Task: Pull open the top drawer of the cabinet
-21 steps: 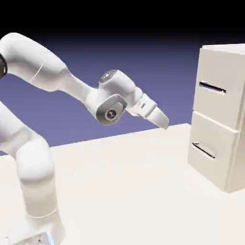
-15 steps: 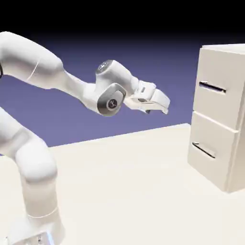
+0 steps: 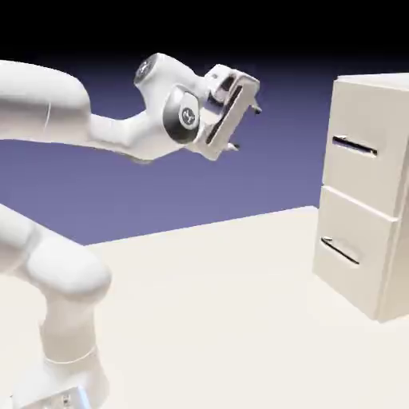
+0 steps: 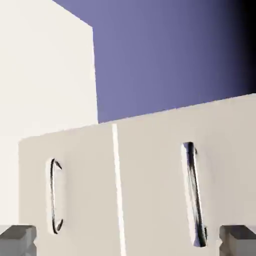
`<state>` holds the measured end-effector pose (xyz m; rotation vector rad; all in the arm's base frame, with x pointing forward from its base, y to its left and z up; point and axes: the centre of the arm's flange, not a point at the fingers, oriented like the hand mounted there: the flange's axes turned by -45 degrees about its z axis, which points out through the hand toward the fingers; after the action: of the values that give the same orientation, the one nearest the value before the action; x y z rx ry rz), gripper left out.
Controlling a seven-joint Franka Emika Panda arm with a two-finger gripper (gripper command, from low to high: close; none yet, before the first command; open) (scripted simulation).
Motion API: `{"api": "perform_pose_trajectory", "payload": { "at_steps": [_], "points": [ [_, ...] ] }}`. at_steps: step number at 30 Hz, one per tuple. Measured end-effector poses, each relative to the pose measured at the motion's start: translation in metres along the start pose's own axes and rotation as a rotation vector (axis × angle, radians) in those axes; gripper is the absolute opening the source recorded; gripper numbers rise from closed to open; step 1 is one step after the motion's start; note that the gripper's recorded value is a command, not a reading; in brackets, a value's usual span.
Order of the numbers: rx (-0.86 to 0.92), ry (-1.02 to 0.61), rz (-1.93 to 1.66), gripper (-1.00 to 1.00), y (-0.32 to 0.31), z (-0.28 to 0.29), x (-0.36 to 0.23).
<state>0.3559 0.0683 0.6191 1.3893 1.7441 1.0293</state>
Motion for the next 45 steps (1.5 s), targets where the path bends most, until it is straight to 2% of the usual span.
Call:
{"api": "perform_pose_trajectory", "payload": {
  "at_steps": [12, 22, 33, 45],
  "points": [
    [-0.163, -0.063, -0.758, 0.00, 0.039, -0.028, -0.025],
    [-0.228, -0.219, -1.313, 0.00, 0.057, -0.010, -0.064],
    [-0.169, -0.429, -1.874, 0.00, 0.060, 0.060, -0.098],
    [0.053, -0.618, -2.485, 0.00, 0.035, 0.185, -0.092]
  ]
}}
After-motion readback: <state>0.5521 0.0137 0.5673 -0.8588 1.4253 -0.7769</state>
